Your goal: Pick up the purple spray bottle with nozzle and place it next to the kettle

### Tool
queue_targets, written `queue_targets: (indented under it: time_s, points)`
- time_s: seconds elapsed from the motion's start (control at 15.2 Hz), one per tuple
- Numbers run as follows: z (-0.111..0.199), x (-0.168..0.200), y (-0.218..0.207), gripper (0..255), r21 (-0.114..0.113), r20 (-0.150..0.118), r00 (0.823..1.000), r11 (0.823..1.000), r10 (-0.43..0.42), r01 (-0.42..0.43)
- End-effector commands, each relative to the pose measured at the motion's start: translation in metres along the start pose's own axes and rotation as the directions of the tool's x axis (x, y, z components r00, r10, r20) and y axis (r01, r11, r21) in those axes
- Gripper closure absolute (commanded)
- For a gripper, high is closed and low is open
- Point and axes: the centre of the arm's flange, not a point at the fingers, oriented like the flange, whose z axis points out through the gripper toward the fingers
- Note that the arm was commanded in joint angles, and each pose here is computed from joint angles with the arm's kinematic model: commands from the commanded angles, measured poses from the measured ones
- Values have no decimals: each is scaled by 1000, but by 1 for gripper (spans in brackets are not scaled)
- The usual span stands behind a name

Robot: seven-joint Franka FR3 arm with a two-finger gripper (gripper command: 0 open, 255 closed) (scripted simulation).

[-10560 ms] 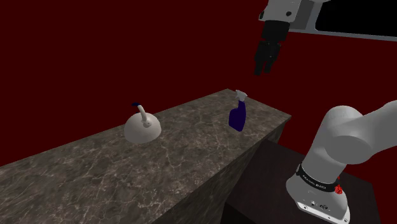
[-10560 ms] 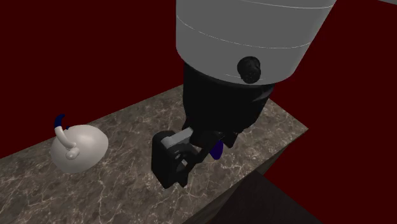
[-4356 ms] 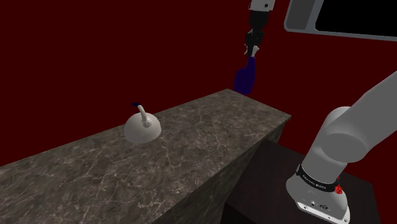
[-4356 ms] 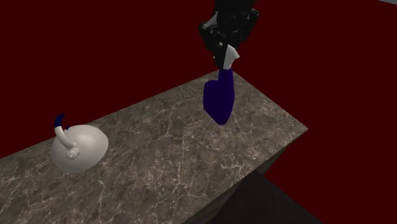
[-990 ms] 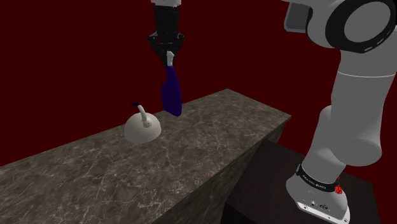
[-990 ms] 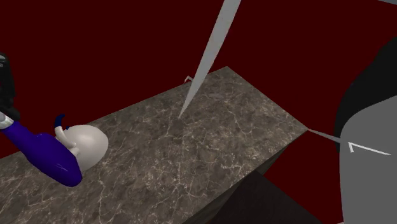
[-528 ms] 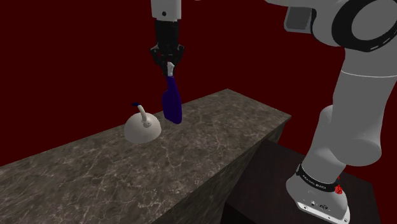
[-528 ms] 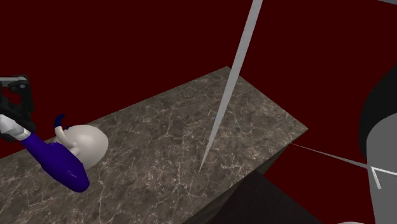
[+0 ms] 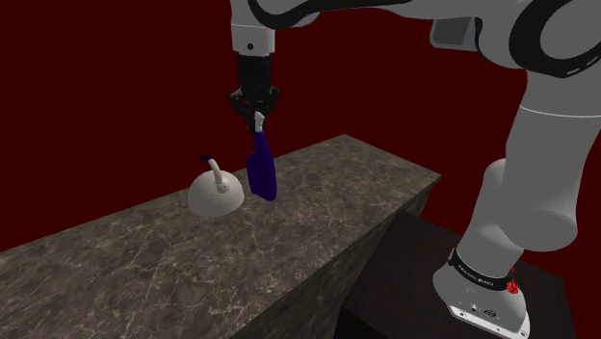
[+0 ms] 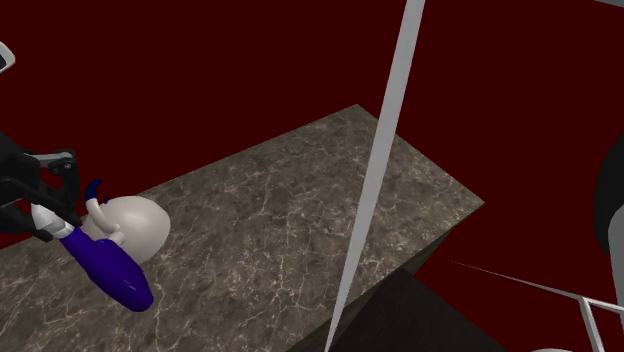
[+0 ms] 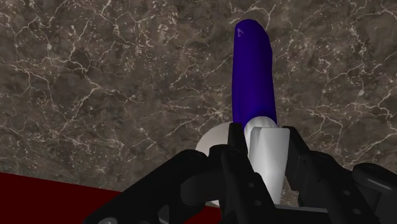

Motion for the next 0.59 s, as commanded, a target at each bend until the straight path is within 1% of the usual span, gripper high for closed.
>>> queue_targets:
  time_s: [0.0,0.53]
  points:
    - [11,0,-1,255,0,-1,1000,1000,0,0]
    - [53,-2,-1,255,0,-1,1000,1000,0,0]
